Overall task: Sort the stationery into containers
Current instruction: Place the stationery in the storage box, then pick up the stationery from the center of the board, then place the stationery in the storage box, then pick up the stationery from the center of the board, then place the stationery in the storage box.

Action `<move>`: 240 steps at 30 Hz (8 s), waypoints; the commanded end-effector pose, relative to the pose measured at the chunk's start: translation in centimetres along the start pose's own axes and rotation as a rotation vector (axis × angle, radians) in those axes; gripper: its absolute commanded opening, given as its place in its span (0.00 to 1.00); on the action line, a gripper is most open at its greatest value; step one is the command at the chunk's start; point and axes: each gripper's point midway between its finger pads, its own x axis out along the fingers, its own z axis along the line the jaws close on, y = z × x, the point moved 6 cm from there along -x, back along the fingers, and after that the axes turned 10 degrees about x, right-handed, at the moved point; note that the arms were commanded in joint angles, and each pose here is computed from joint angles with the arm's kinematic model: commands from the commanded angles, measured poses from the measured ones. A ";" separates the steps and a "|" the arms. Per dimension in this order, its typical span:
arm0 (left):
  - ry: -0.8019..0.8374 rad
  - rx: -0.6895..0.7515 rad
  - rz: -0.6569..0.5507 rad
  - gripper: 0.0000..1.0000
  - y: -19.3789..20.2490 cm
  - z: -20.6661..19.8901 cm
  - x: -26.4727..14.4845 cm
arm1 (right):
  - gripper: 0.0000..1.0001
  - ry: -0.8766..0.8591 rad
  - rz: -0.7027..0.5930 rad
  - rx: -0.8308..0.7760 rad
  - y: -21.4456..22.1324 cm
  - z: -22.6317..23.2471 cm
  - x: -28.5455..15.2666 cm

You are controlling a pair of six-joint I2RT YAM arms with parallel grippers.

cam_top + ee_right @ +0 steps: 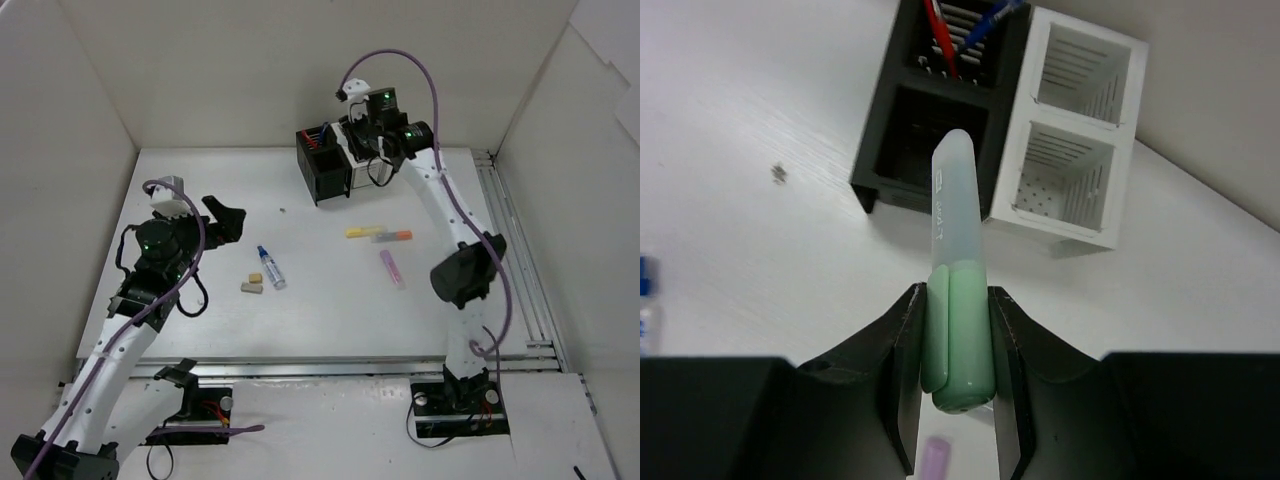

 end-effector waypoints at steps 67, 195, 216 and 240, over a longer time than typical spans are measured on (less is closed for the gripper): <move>-0.182 0.079 0.358 1.00 8.1 2.7 -1.8 | 0.96 -0.459 0.412 -0.822 16.1 -2.1 7.7; -0.107 0.190 0.287 1.00 7.7 2.9 2.0 | 0.01 0.531 0.111 0.610 17.2 -6.7 5.1; -0.174 0.149 0.326 1.00 8.3 4.3 2.1 | 0.00 0.204 -0.778 -0.034 -5.3 3.6 7.8; -0.178 0.135 0.385 1.00 8.9 5.5 2.4 | 0.50 0.249 -0.831 0.109 -1.7 2.7 13.0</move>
